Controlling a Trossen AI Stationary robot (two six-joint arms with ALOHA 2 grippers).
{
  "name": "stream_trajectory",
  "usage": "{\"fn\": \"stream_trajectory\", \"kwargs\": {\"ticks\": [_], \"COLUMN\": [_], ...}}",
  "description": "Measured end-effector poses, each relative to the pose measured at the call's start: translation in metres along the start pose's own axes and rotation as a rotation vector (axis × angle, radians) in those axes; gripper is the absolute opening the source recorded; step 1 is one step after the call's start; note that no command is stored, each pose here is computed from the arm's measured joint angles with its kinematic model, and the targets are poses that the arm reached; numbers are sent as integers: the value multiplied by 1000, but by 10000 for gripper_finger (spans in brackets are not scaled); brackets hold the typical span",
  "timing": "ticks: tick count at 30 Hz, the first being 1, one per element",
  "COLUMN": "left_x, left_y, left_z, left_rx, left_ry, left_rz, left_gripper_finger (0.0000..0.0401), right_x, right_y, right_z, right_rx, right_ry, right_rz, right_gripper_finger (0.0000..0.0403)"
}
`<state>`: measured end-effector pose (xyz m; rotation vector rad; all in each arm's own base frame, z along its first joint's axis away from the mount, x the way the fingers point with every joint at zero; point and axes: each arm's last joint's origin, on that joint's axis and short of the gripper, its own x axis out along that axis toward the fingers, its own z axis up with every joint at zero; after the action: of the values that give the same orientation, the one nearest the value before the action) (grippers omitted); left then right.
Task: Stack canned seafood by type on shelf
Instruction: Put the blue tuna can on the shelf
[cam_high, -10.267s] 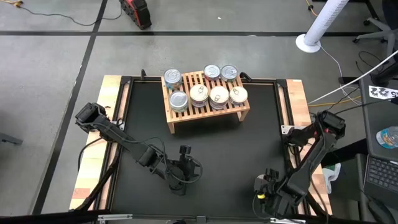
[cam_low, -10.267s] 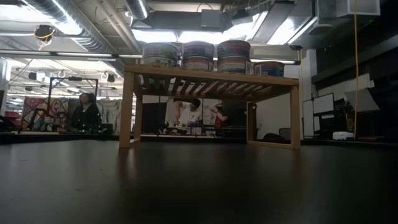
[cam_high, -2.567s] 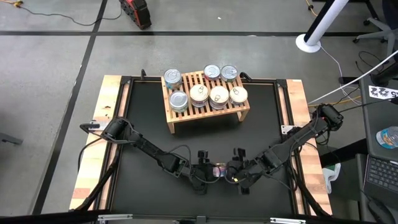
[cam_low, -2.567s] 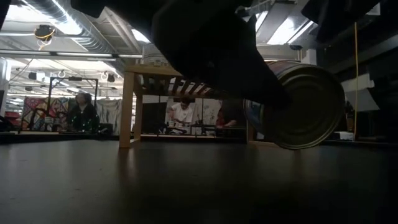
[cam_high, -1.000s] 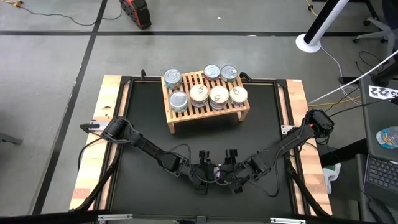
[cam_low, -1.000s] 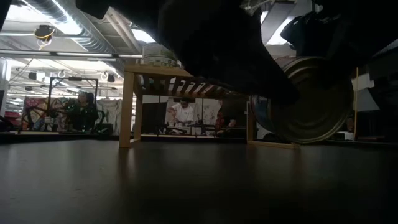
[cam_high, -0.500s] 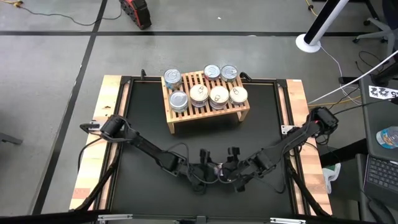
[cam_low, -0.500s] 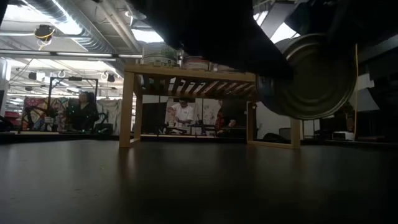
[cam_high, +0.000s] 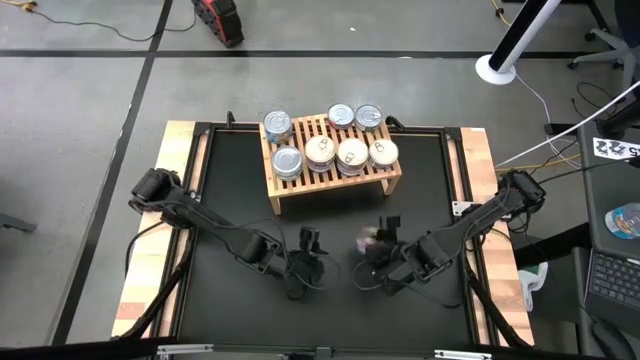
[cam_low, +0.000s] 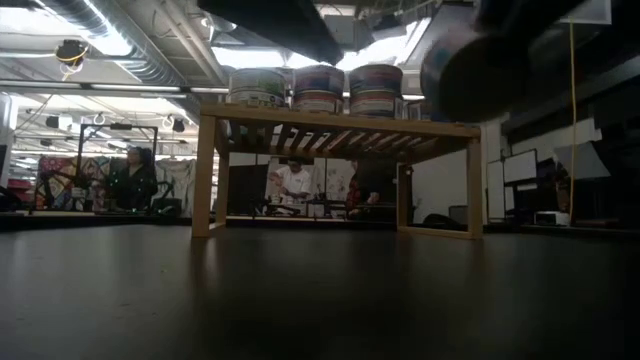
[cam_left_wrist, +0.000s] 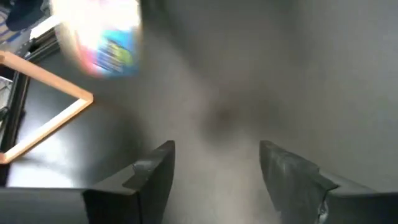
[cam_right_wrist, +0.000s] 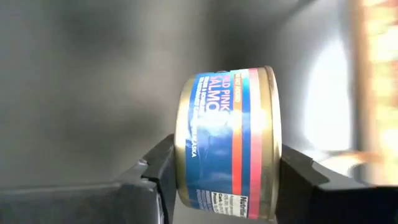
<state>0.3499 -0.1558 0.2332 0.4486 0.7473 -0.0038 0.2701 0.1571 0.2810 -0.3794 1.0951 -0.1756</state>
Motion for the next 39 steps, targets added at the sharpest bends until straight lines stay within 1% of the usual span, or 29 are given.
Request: {"fn": "stream_trajectory", "kwargs": {"ticks": [4,8,13,16,21,25,30,35,39], "left_x": [-20,-33,-38,-38,-38,-37,-37,-37,-37], "left_y": [11,21,27,27,28,29,29,29,29], "left_z": [-2,-5,-6,-7,-7,-7,-7,-7,-7], "left_rx": [21,33,32,36,35,30,29,28,27], "left_ry": [35,72,82,86,87,88,89,88,89], "left_rz": [-1,4,8,8,10,12,12,12,12], "left_gripper_finger": [206,171,112,76,28,3,6,2,4], "right_x": [-23,-36,-32,-25,-13,-3,6,12,17], "right_y": [-18,-38,-67,-84,-112,-135,-159,-175,-183], "right_z": [4,5,6,6,8,6,3,-1,-2], "right_rx": [-55,-90,-100,-98,-124,-101,-102,-65,-48], "right_ry": [9,32,90,135,210,281,365,410,432], "right_rz": [-156,-309,-480,-544,-620,-645,-656,-667,-600], "right_gripper_finger": [176,176,176,176,176,176,176,176,177]}}
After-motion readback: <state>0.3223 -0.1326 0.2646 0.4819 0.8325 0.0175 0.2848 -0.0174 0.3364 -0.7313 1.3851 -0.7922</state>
